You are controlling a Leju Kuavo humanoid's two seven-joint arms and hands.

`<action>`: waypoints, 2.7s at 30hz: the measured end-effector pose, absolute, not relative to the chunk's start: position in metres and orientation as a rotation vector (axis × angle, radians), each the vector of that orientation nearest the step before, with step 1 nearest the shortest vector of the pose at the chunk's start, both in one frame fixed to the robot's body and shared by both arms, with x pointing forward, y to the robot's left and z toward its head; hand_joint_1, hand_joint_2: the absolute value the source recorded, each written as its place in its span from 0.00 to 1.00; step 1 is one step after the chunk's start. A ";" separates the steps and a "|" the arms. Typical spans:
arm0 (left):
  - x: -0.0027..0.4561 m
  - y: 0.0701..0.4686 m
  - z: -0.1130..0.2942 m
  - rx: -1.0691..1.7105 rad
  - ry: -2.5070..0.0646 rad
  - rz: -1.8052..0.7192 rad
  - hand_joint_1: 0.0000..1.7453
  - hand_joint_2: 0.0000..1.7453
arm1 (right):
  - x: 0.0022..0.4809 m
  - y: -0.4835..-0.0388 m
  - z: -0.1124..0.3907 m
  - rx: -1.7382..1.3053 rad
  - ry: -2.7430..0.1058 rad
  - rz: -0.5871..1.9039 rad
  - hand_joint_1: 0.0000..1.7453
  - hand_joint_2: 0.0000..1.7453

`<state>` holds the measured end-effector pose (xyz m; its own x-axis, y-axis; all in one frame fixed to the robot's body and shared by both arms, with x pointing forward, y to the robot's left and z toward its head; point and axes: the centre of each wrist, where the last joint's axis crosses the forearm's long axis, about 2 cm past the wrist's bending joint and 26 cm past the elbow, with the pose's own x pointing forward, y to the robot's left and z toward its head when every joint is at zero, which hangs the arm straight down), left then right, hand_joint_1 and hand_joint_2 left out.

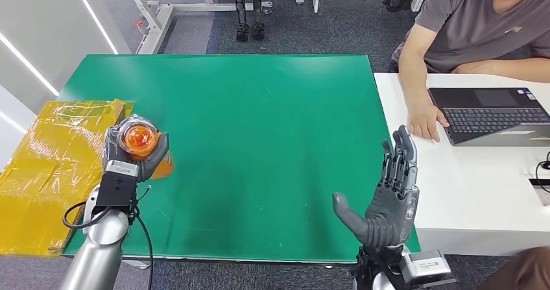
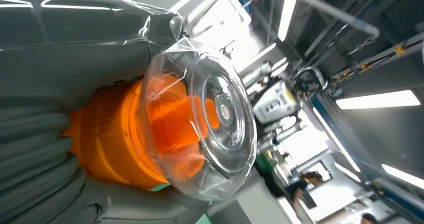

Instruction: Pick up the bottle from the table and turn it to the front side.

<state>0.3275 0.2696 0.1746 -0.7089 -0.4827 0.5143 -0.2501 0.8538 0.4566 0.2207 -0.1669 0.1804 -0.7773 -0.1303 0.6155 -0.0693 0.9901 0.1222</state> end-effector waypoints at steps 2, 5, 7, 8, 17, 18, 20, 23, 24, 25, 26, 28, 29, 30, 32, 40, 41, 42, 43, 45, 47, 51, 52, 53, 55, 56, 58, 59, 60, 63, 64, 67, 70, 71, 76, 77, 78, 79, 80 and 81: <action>0.333 0.278 0.180 0.637 -2.384 -0.522 1.00 1.00 | 0.221 -0.166 0.181 0.150 -2.466 -0.116 0.00 1.00; 0.334 0.282 0.182 0.681 -2.386 -0.540 1.00 1.00 | 0.221 -0.166 0.181 0.156 -2.467 -0.114 0.00 1.00; 0.336 0.286 0.184 0.728 -2.395 -0.561 1.00 1.00 | 0.222 -0.165 0.182 0.161 -2.469 -0.113 0.00 1.00; 0.339 0.291 0.186 0.788 -2.405 -0.590 1.00 1.00 | 0.222 -0.164 0.183 0.169 -2.472 -0.112 0.00 1.00; 0.345 0.332 0.185 1.395 -2.133 -1.165 1.00 1.00 | 0.235 -0.151 0.193 0.303 -2.496 -0.068 0.00 1.00; 0.345 0.335 0.182 1.401 -2.106 -1.194 1.00 1.00 | 0.236 -0.150 0.194 0.315 -2.494 -0.065 0.00 1.00; 0.346 0.341 0.175 1.410 -2.041 -1.252 1.00 1.00 | 0.237 -0.148 0.194 0.337 -2.492 -0.059 0.00 1.00; 0.348 0.353 0.159 1.407 -1.905 -1.364 1.00 1.00 | 0.239 -0.145 0.195 0.358 -2.491 -0.057 0.00 1.00; 0.348 0.357 0.153 1.396 -1.866 -1.391 1.00 1.00 | 0.239 -0.144 0.196 0.362 -2.491 -0.059 0.00 1.00; 0.348 0.361 0.148 1.382 -1.833 -1.412 1.00 1.00 | 0.240 -0.144 0.196 0.365 -2.491 -0.062 0.00 1.00; 0.349 0.364 0.143 1.367 -1.806 -1.427 1.00 1.00 | 0.240 -0.143 0.196 0.367 -2.491 -0.064 0.00 1.00; 0.352 0.369 0.135 1.340 -1.753 -1.461 1.00 1.00 | 0.241 -0.143 0.197 0.368 -2.492 -0.069 0.00 1.00; 0.353 0.371 0.131 1.324 -1.722 -1.484 1.00 1.00 | 0.242 -0.143 0.198 0.368 -2.493 -0.071 0.00 1.00; 0.355 0.372 0.128 1.311 -1.694 -1.506 1.00 1.00 | 0.242 -0.143 0.198 0.368 -2.495 -0.074 0.00 1.00; 0.358 0.375 0.121 1.288 -1.644 -1.546 1.00 1.00 | 0.243 -0.143 0.199 0.366 -2.497 -0.078 0.00 1.00; 0.371 0.378 0.101 1.169 -1.484 -1.702 1.00 1.00 | 0.248 -0.143 0.201 0.369 -2.504 -0.074 0.00 1.00; 0.373 0.377 0.100 1.153 -1.466 -1.717 1.00 1.00 | 0.248 -0.143 0.202 0.370 -2.505 -0.075 0.00 1.00; 0.375 0.377 0.099 1.139 -1.449 -1.728 1.00 1.00 | 0.248 -0.143 0.202 0.370 -2.506 -0.076 0.00 1.00; 0.377 0.376 0.098 1.126 -1.432 -1.739 1.00 1.00 | 0.248 -0.143 0.202 0.371 -2.506 -0.076 0.00 1.00; 0.379 0.376 0.097 1.105 -1.398 -1.751 1.00 1.00 | 0.249 -0.142 0.203 0.375 -2.508 -0.076 0.00 1.00; 0.381 0.376 0.095 1.088 -1.369 -1.756 1.00 1.00 | 0.249 -0.142 0.203 0.380 -2.507 -0.074 0.00 1.00; 0.382 0.376 0.091 1.038 -1.315 -1.767 0.45 1.00 | 0.250 -0.141 0.203 0.382 -2.506 -0.074 0.00 1.00; 0.382 0.376 0.090 1.019 -1.297 -1.772 0.19 1.00 | 0.250 -0.141 0.203 0.382 -2.506 -0.075 0.00 1.00; 0.382 0.375 0.089 1.000 -1.280 -1.777 0.00 1.00 | 0.250 -0.140 0.203 0.382 -2.506 -0.076 0.00 1.00; 0.383 0.374 0.088 0.976 -1.260 -1.783 0.00 1.00 | 0.251 -0.140 0.204 0.383 -2.506 -0.077 0.00 1.00; 0.384 0.373 0.089 0.969 -1.256 -1.784 0.00 1.00 | 0.251 -0.140 0.204 0.383 -2.507 -0.077 0.00 1.00; 0.386 0.372 0.090 0.963 -1.254 -1.784 0.00 1.00 | 0.251 -0.139 0.204 0.383 -2.507 -0.077 0.00 1.00; 0.387 0.372 0.091 0.962 -1.254 -1.784 0.00 1.00 | 0.252 -0.139 0.204 0.383 -2.507 -0.077 0.00 1.00; 0.388 0.371 0.092 0.962 -1.253 -1.784 0.00 1.00 | 0.252 -0.139 0.205 0.383 -2.508 -0.077 0.00 1.00; 0.391 0.370 0.095 0.964 -1.250 -1.784 0.00 1.00 | 0.252 -0.139 0.205 0.381 -2.508 -0.076 0.00 1.00; 0.392 0.370 0.096 0.965 -1.248 -1.783 0.00 1.00 | 0.252 -0.139 0.205 0.381 -2.507 -0.076 0.00 1.00; 0.394 0.370 0.098 0.962 -1.240 -1.777 0.00 1.00 | 0.252 -0.139 0.205 0.378 -2.507 -0.073 0.00 1.00; 0.395 0.370 0.098 0.956 -1.235 -1.767 0.00 1.00 | 0.252 -0.139 0.204 0.373 -2.508 -0.071 0.00 1.00; 0.395 0.371 0.098 0.957 -1.233 -1.763 0.00 1.00 | 0.252 -0.139 0.204 0.372 -2.507 -0.071 0.00 1.00; 0.394 0.374 0.099 1.007 -1.251 -1.704 0.00 1.00 | 0.253 -0.140 0.203 0.351 -2.493 -0.055 0.00 1.00; 0.394 0.376 0.099 1.020 -1.255 -1.689 0.00 1.00 | 0.253 -0.140 0.202 0.345 -2.487 -0.050 0.00 1.00; 0.393 0.379 0.100 1.032 -1.256 -1.678 0.00 1.00 | 0.253 -0.140 0.202 0.338 -2.482 -0.046 0.00 1.00; 0.392 0.381 0.099 1.043 -1.254 -1.669 0.00 1.00 | 0.253 -0.140 0.202 0.333 -2.477 -0.043 0.00 1.00; 0.392 0.383 0.099 1.051 -1.252 -1.662 0.00 1.00 | 0.253 -0.140 0.201 0.329 -2.474 -0.041 0.00 1.00; 0.391 0.386 0.099 1.059 -1.252 -1.655 0.00 1.00 | 0.253 -0.140 0.201 0.326 -2.471 -0.039 0.00 1.00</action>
